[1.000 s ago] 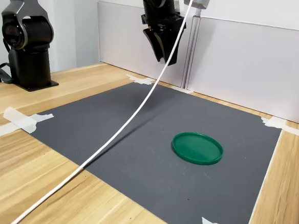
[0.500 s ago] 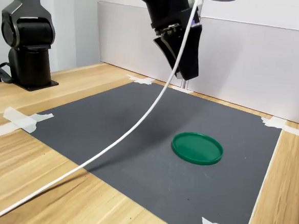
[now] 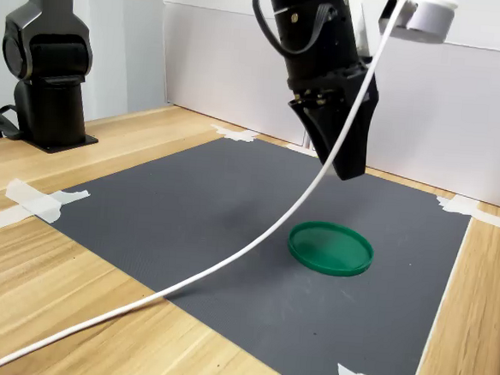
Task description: Grasp a white terminal and put it in the green lid.
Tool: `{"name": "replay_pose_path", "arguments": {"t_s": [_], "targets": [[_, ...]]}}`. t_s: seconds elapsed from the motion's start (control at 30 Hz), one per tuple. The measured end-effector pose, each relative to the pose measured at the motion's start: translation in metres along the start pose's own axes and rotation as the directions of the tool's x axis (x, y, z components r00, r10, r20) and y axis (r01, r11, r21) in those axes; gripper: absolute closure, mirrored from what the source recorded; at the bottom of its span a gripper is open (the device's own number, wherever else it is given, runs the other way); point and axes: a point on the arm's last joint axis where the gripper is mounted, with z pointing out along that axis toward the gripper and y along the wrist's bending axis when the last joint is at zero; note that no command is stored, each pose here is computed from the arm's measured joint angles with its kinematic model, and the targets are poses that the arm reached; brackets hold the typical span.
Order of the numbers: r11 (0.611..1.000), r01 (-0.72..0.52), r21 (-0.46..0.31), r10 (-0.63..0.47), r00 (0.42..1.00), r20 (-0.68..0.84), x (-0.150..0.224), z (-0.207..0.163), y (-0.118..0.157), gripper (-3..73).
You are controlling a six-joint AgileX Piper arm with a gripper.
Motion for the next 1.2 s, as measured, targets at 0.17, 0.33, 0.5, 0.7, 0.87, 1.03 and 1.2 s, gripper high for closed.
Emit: {"name": "replay_pose_path", "arguments": {"t_s": [0.17, 0.33, 0.5, 0.7, 0.87, 1.03, 1.2], "targets": [[0.999, -0.012, -0.036, 0.011, 0.999, -0.032, 0.005, 0.02, 0.0, 32.4], [0.999, 0.002, -0.043, -0.004, 0.999, -0.043, 0.005, 0.026, 0.002, 32.4], [0.997, 0.06, -0.05, -0.062, 0.997, -0.036, -0.007, 0.03, 0.014, 32.4], [0.998, 0.041, -0.041, -0.043, 0.998, -0.053, -0.009, 0.031, 0.017, 32.4], [0.999, 0.033, -0.03, -0.035, 0.997, -0.063, -0.008, 0.031, 0.016, 32.4], [1.0, 0.011, -0.02, -0.013, 0.997, -0.082, -0.006, 0.036, 0.015, 32.4], [1.0, -0.016, -0.005, 0.015, 0.992, -0.128, -0.001, 0.045, 0.013, 32.4]]}}
